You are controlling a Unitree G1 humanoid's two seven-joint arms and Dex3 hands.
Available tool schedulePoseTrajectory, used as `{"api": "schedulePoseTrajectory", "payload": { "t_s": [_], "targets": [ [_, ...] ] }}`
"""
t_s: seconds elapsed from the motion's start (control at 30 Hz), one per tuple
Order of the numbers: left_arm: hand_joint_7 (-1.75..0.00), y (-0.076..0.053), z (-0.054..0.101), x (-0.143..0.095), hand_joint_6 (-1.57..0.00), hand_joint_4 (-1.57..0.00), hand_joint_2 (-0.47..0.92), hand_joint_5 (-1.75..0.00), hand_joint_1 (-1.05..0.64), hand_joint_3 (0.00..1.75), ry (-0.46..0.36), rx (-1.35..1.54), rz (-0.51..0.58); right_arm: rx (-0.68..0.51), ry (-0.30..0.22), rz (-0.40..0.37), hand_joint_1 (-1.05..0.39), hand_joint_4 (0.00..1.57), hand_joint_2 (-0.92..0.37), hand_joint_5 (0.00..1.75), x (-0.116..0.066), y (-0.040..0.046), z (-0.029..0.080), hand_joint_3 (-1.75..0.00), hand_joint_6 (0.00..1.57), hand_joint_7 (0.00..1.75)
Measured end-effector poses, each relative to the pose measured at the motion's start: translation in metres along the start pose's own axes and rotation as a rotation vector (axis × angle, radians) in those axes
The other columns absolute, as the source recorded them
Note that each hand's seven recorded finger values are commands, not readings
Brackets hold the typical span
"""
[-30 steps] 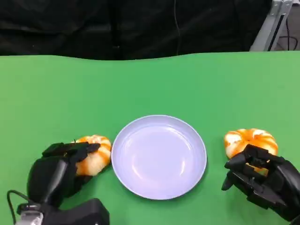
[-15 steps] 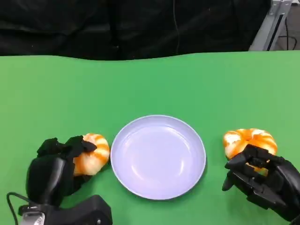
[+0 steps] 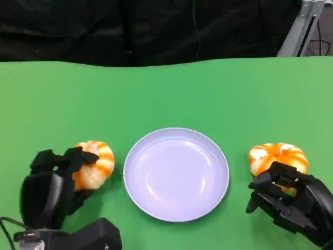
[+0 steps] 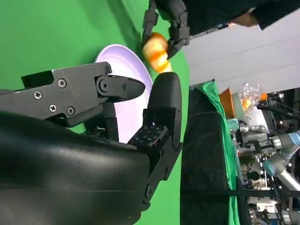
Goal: Grasp the bread from the table and place it into the plate.
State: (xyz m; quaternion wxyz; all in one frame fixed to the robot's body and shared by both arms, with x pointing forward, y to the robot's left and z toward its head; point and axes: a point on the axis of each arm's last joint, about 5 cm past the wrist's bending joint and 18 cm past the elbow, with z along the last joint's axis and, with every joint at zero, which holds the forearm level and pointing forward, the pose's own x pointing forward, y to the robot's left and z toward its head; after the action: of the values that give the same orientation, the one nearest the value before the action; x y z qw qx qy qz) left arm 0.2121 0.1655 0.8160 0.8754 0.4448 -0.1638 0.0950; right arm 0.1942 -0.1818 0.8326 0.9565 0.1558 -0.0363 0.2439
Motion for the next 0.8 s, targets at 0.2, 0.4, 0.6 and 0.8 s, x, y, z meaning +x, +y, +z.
{"api": "schedulePoseTrajectory", "payload": {
  "t_s": [0.2,0.4,0.6,0.8],
  "targets": [
    [-1.08,0.007,0.004,-0.001,-0.7,-0.55,0.85,-1.41,0.01,0.13,-0.037,0.023,0.041,-0.001,0.004,0.0,-0.06,0.56,-0.9,1.58,0.0,0.0002,-0.001,-0.36,0.69,1.05],
    [-0.99,0.015,0.014,0.001,-0.75,-0.6,0.83,-1.34,0.0,0.14,-0.101,0.009,0.092,0.003,0.008,-0.001,-0.08,0.57,-0.9,1.59,0.0,0.0001,-0.002,-0.35,0.69,1.05],
    [-1.0,0.021,0.026,0.004,-0.75,-0.6,0.84,-1.31,-0.04,0.17,-0.187,-0.037,0.114,0.004,0.007,-0.001,-0.07,0.57,-0.9,1.58,0.0,0.0004,-0.002,-0.36,0.69,1.06],
    [-1.06,0.018,0.033,0.005,-0.71,-0.57,0.83,-1.39,-0.09,0.18,-0.236,-0.054,0.077,0.005,0.006,-0.001,-0.05,0.57,-0.9,1.57,0.0,0.0006,-0.002,-0.37,0.69,1.05]
  ]
}}
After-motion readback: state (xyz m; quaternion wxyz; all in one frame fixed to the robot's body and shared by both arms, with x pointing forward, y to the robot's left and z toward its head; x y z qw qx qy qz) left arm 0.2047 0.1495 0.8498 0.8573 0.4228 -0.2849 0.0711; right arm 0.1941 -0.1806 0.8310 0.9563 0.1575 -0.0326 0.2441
